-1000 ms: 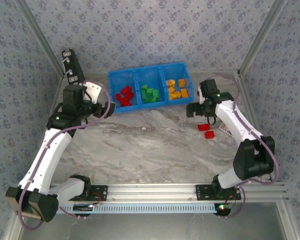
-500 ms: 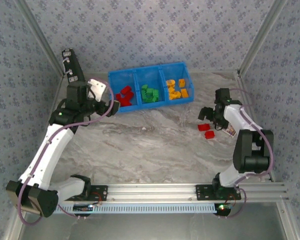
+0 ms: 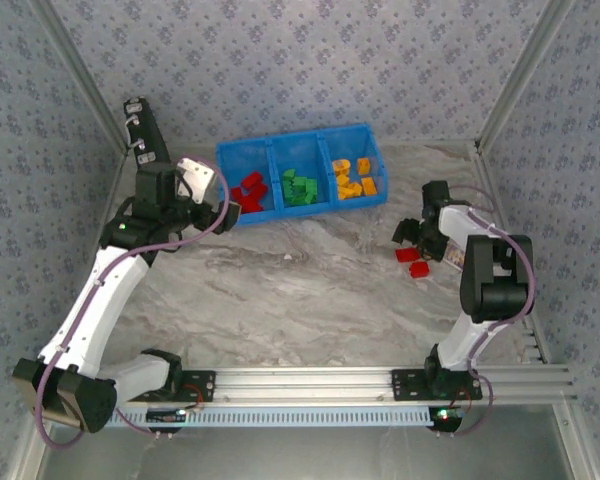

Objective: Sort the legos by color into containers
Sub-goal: Pick up the lego from the middle-right of the table, then place the lego in the container, then pick up the lego from the middle-right of the table.

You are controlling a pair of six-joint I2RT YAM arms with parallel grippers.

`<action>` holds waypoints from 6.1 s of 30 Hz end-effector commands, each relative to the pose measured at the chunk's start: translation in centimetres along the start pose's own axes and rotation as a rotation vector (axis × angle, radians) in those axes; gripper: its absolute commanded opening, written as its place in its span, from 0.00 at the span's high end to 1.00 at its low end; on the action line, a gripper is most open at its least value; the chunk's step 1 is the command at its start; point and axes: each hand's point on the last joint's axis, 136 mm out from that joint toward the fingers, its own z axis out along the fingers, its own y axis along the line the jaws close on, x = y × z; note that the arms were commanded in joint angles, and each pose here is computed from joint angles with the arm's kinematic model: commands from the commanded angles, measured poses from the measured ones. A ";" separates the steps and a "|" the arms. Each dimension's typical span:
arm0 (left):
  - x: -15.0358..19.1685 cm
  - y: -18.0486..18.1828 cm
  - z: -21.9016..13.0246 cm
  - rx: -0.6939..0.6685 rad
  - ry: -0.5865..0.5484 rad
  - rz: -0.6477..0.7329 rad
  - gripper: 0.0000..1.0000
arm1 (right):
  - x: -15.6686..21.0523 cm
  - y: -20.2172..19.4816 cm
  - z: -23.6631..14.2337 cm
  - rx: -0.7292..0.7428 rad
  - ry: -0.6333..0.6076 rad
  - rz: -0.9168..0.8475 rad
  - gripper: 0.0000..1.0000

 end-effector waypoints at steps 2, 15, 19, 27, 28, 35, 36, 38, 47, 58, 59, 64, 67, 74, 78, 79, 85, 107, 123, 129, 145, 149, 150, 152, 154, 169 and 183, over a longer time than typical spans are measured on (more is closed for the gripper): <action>-0.8 -0.3 -0.2 0.013 -0.019 0.018 0.04 | 0.7 0.2 0.9 0.047 0.029 0.010 0.19; -0.9 -0.3 -0.9 0.006 -0.036 0.025 0.04 | 1.1 0.1 1.8 0.078 0.034 0.015 0.52; -0.3 -1.0 -0.8 0.041 -0.021 0.022 0.04 | 0.7 1.2 0.9 0.057 0.009 -0.002 0.60; 3.7 -8.0 0.0 0.236 0.021 0.243 0.05 | -0.6 4.2 -1.8 -0.038 -0.066 0.009 0.72; 4.2 -8.9 0.3 0.258 0.015 0.264 0.05 | -0.8 4.9 -2.3 -0.055 -0.079 0.016 0.73; 7.0 -16.1 2.4 0.299 -0.119 0.659 0.04 | -1.9 10.8 -8.0 -0.145 -0.195 0.020 0.77; 6.6 -16.9 2.6 0.274 -0.166 0.689 0.05 | -1.8 11.9 -8.9 -0.153 -0.213 0.005 0.78; 5.5 -18.1 2.6 0.228 -0.277 0.696 0.05 | -1.4 14.1 -10.7 -0.191 -0.239 -0.019 0.78; 1.8 -21.1 3.5 0.174 -0.458 0.635 0.09 | 2.2 22.2 -15.2 -0.388 -0.248 -0.091 0.79; 0.4 -22.0 6.6 0.137 -0.412 0.559 0.14 | 4.7 23.6 -16.3 -0.457 -0.233 -0.084 0.79; 0.4 -22.1 6.7 0.139 -0.404 0.562 0.15 | 4.8 23.6 -16.4 -0.463 -0.232 -0.083 0.79; 0.6 -22.2 8.0 0.120 -0.374 0.559 0.19 | 5.1 23.9 -17.5 -0.496 -0.231 -0.074 0.79; 0.4 -22.2 8.5 0.105 -0.371 0.563 0.21 | 5.5 24.0 -17.8 -0.503 -0.224 -0.073 0.79; -0.8 -22.3 9.0 0.081 -0.392 0.536 0.32 | 6.8 23.5 -17.6 -0.511 -0.201 -0.060 0.79; -0.7 -22.7 9.6 0.095 -0.373 0.532 0.42 | 7.0 23.3 -17.3 -0.518 -0.193 -0.051 0.79; -0.6 -22.8 9.7 0.101 -0.371 0.529 0.46 | 7.1 23.4 -17.4 -0.522 -0.192 -0.051 0.79; 0.3 -23.1 10.2 0.120 -0.331 0.534 0.59 | 6.8 23.4 -18.2 -0.539 -0.208 -0.048 0.79; -0.9 -19.5 10.4 -0.017 -0.304 0.568 0.85 | 6.5 22.3 -19.2 -0.574 -0.242 -0.031 0.41; -2.3 -3.8 10.5 -0.299 -0.196 0.330 0.86 | 7.2 2.0 -15.4 -0.090 -0.244 0.020 0.07; -1.7 -0.1 14.2 -0.316 -0.126 0.256 0.87 | 10.3 -1.8 -10.1 0.005 -0.099 0.126 0.07; 1.8 4.7 22.1 -0.365 0.061 0.133 0.83 | 7.9 -3.0 -5.4 0.052 -0.032 0.175 0.19; 1.7 5.3 22.6 -0.374 0.067 0.131 0.80 | 6.7 -2.9 -4.8 0.061 -0.031 0.174 0.23; 1.8 5.4 22.8 -0.374 0.072 0.132 0.80 | 6.5 -2.9 -4.6 0.063 -0.031 0.171 0.23; 1.9 5.6 23.1 -0.375 0.081 0.131 0.77 | 5.8 -2.7 -4.4 0.066 -0.038 0.169 0.25; 2.1 5.6 23.4 -0.373 0.090 0.131 0.72 | 5.2 -2.7 -4.1 0.070 -0.039 0.173 0.27; -1.2 5.4 21.1 -0.368 0.023 0.114 0.34 | 4.5 -2.7 -1.7 0.098 -0.013 0.177 0.56; -6.3 6.5 5.5 -0.357 -0.093 -0.035 0.30 | 2.0 1.1 -4.6 0.029 -0.102 0.028 0.77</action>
